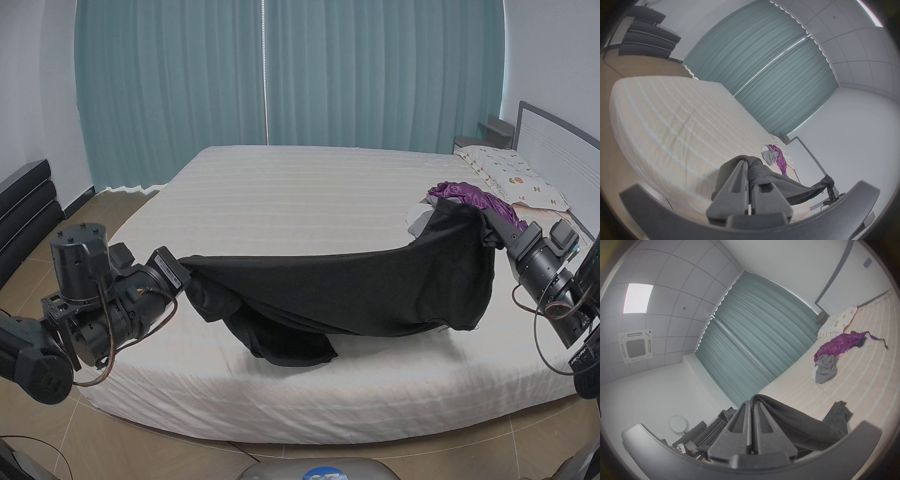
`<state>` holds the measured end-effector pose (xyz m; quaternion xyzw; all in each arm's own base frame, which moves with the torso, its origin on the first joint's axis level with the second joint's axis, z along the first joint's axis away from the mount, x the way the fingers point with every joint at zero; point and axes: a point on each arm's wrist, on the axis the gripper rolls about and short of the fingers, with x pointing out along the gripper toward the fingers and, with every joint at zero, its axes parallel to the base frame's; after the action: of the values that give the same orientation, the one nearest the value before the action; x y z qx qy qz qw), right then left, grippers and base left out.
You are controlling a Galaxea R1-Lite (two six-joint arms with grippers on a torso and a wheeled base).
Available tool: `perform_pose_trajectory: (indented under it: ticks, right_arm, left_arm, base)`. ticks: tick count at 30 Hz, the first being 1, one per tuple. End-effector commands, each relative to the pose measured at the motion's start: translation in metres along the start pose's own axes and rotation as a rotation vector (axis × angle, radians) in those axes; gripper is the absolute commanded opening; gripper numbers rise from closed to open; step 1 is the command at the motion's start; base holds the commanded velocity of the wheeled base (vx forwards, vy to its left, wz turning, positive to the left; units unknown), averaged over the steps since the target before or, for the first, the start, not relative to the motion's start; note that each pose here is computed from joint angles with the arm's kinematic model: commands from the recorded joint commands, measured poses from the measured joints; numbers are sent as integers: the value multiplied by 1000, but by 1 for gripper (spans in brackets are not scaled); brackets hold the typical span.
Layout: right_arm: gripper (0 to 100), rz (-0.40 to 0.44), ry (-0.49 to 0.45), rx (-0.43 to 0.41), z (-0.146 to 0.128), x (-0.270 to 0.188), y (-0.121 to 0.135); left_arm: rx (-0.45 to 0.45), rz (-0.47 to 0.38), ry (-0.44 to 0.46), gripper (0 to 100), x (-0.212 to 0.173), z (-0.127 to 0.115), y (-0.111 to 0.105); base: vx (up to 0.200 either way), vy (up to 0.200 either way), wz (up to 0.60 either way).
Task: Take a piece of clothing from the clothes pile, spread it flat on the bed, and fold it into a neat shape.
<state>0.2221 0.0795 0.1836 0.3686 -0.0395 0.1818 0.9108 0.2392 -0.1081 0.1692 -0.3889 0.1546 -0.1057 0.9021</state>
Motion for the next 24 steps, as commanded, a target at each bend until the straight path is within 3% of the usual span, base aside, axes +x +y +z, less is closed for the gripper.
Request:
perform_pose_trajectory:
  ticks: [1, 8, 12, 15, 24]
  right_arm:
    - [0, 107, -114, -35, 42, -20, 39]
    - [0, 107, -136, -83, 76, -7, 68]
    - [0, 72, -119, -105, 86, 11, 73]
    - [0, 30, -90, -114, 83, 31, 66]
    - [0, -118, -65, -152, 57, 110, 19]
  left_arm:
    - [70, -93, -92, 0, -21, 37, -40]
    - [76, -65, -82, 0, -15, 69, -76]
    - [79, -39, -65, 0, 6, 69, -77]
    - [82, -20, -47, 0, 21, 65, -72]
    - [76, 62, -18, 0, 83, 60, -50]
  base:
    - [0, 0, 0]
    - [0, 0, 0]
    - [0, 0, 0]
    - [0, 0, 0]
    - [200, 0, 0]
